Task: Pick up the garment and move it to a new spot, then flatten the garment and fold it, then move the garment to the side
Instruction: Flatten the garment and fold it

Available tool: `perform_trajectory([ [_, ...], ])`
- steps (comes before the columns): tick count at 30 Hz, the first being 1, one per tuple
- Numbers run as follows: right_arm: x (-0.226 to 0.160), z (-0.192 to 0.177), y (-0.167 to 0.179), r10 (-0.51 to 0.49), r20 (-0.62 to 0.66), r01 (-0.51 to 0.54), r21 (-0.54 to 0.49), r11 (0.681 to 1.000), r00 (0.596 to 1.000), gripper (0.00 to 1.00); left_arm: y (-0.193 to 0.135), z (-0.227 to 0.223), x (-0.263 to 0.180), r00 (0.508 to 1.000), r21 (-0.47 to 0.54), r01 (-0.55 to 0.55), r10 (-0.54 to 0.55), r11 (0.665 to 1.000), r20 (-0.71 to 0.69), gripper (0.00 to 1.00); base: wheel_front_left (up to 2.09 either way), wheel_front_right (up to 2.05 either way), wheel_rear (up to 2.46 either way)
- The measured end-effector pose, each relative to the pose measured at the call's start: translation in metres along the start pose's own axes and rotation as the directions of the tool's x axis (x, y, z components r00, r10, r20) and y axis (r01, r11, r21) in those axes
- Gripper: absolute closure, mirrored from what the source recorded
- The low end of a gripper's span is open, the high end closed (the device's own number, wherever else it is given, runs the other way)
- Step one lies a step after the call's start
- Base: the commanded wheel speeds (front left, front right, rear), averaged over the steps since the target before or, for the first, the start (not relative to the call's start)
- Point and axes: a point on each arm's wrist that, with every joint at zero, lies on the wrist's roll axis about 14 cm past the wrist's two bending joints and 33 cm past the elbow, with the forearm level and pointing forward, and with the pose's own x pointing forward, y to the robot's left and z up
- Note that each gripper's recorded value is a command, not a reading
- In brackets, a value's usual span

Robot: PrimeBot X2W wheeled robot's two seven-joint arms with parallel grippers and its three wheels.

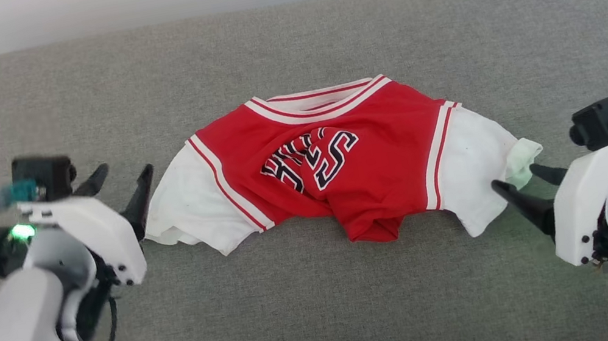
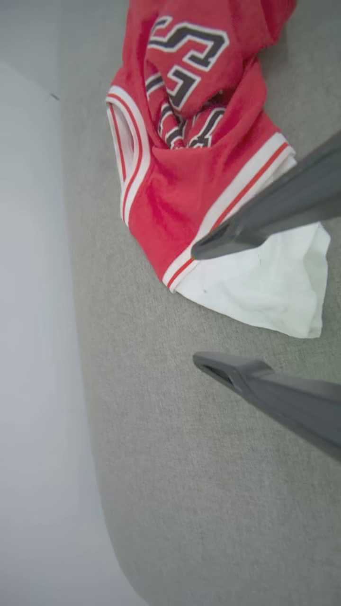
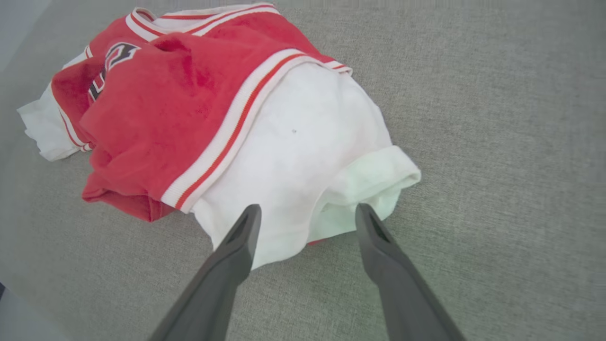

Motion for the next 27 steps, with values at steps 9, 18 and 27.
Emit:
perform_trajectory([
  [9,-0.002,0.015,-0.013,-0.054,0.071,0.056,-0.039,0.998,0.996,0.0,-0.012,0.0,-0.026,0.973,-0.017,-0.021,0.024,1.0,0.228,0.0,0.0,0.0,0.0],
  [18,0.021,0.018,-0.034,-0.102,-0.025,0.1,-0.082,0.992,0.994,0.0,-0.015,-0.001,-0.05,0.932,-0.052,-0.062,0.076,0.997,0.356,0.0,0.0,0.0,0.0],
  [27,0.036,0.008,-0.026,-0.072,-0.14,0.057,-0.103,0.993,0.988,1.0,-0.009,-0.008,-0.066,0.909,-0.105,-0.13,0.161,0.986,0.385,0.0,0.0,0.0,0.0],
])
